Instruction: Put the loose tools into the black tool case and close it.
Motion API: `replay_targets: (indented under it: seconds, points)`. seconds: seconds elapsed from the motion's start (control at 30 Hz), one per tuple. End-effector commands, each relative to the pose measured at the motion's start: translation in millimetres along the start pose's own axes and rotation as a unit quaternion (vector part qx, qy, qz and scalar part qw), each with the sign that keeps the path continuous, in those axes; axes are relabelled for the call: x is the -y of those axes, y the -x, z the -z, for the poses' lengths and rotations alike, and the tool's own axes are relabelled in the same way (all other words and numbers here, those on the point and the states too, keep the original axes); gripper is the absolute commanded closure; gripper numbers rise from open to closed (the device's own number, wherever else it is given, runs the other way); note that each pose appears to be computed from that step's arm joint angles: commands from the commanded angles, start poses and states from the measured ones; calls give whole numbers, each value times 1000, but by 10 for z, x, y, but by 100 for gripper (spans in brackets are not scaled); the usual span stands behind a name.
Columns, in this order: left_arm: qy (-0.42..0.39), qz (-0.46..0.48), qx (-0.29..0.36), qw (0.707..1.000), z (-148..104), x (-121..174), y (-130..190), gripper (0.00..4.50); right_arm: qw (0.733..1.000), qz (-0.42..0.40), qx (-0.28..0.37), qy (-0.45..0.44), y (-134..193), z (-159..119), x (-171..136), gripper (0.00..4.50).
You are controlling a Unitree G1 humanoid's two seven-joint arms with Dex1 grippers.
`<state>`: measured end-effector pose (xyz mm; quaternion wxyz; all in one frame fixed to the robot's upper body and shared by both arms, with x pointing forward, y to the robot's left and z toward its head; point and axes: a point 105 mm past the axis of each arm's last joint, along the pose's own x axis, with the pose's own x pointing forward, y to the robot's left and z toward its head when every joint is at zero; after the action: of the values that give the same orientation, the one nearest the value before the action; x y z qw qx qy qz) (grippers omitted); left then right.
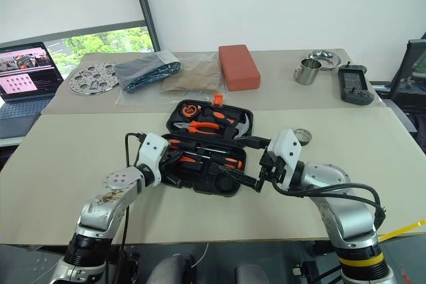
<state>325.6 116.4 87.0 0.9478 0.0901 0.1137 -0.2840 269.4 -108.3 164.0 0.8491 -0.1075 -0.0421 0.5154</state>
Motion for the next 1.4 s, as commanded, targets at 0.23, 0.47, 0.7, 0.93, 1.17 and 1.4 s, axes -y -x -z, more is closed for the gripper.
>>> replay_targets:
  seconds: [0.23,0.47,0.7,0.93,1.17,1.4]
  points:
    - [-59,-117,80,988,-373,-340,319,447,999,-27,44,4,-18,-177,-44,0]
    - [3,-274,13,962,-53,-757,718,447,997,-54,51,2,-102,-173,-27,0]
    - [45,-269,-18,962,75,-743,771,397,996,-69,54,1,-149,-168,-30,0]
    - [53,-266,-34,962,84,-825,705,157,996,-71,55,-1,-161,-156,-53,0]
    - [60,-245,-81,964,170,-833,566,9,997,-59,53,2,-138,-152,-42,0]
    - [85,-240,-96,962,196,-844,478,9,997,-53,53,4,-133,-151,-47,0]
